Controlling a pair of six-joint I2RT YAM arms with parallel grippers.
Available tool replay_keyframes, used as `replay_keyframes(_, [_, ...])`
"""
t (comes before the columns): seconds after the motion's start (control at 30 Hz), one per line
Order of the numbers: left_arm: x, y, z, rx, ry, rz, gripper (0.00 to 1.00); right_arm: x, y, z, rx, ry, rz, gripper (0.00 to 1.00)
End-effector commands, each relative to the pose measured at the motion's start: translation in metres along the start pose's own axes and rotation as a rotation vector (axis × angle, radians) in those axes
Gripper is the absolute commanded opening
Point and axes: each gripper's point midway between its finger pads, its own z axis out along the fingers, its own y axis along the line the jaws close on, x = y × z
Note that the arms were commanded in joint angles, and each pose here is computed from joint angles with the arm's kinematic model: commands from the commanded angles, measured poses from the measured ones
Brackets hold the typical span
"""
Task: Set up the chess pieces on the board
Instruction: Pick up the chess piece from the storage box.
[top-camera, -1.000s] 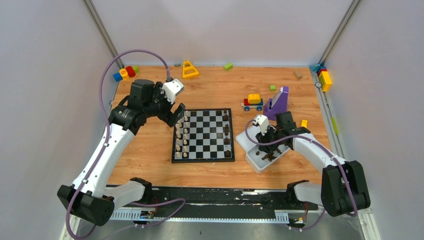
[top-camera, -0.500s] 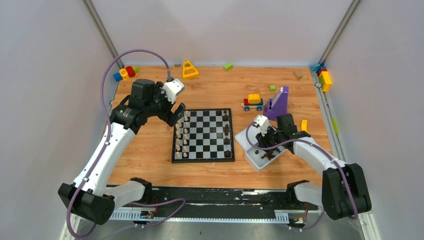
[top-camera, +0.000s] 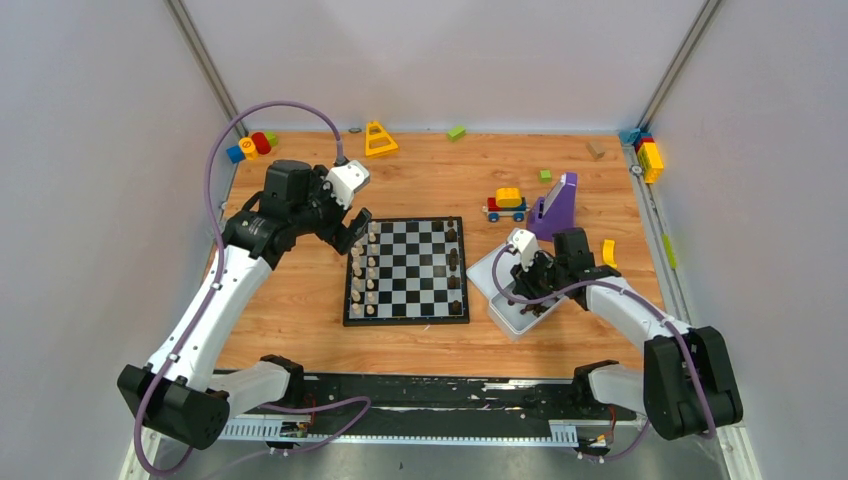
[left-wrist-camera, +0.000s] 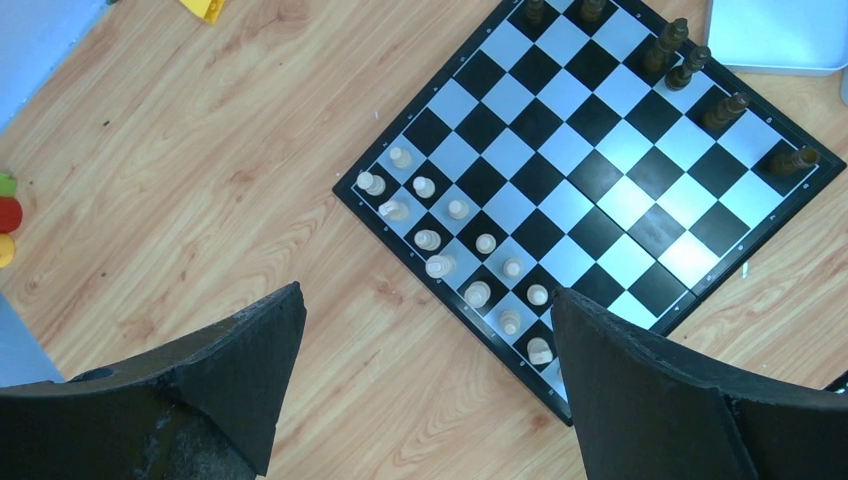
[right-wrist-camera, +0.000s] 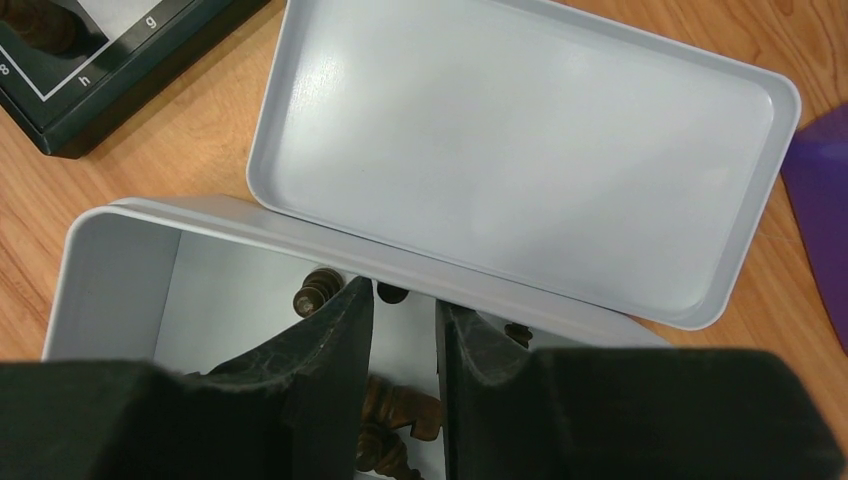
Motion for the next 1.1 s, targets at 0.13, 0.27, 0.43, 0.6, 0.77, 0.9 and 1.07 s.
replay_keyframes(0.13, [-0.004,0.007,0.002,-0.024,-0.025,0.026,1.0,-0.018,-0.008,0.008,-0.009,-0.066,-0.029,0.28])
replay_keyframes(0.27, [-0.004,0.007,0.002,-0.026,-0.025,0.027,1.0,-0.017,-0.011,0.012,-0.012,-0.046,-0.002,0.25])
replay_keyframes(0.43, [-0.003,0.007,0.002,-0.026,-0.026,0.026,1.0,-0.019,-0.011,0.013,-0.016,-0.053,-0.004,0.19])
replay_keyframes(0.6, [-0.002,0.007,0.003,-0.026,-0.024,0.028,1.0,-0.022,-0.01,0.009,-0.007,-0.073,-0.016,0.09])
replay_keyframes(0.77, [-0.002,0.006,0.003,-0.023,-0.023,0.026,1.0,-0.028,-0.014,0.001,0.026,-0.087,-0.034,0.01])
replay_keyframes(0.9, [-0.003,0.006,0.001,-0.025,-0.028,0.029,1.0,-0.027,-0.015,-0.007,0.043,-0.074,-0.046,0.0])
replay_keyframes(1.07, [-0.004,0.005,-0.001,-0.025,-0.034,0.028,1.0,-0.02,-0.013,-0.019,0.051,-0.028,-0.064,0.0])
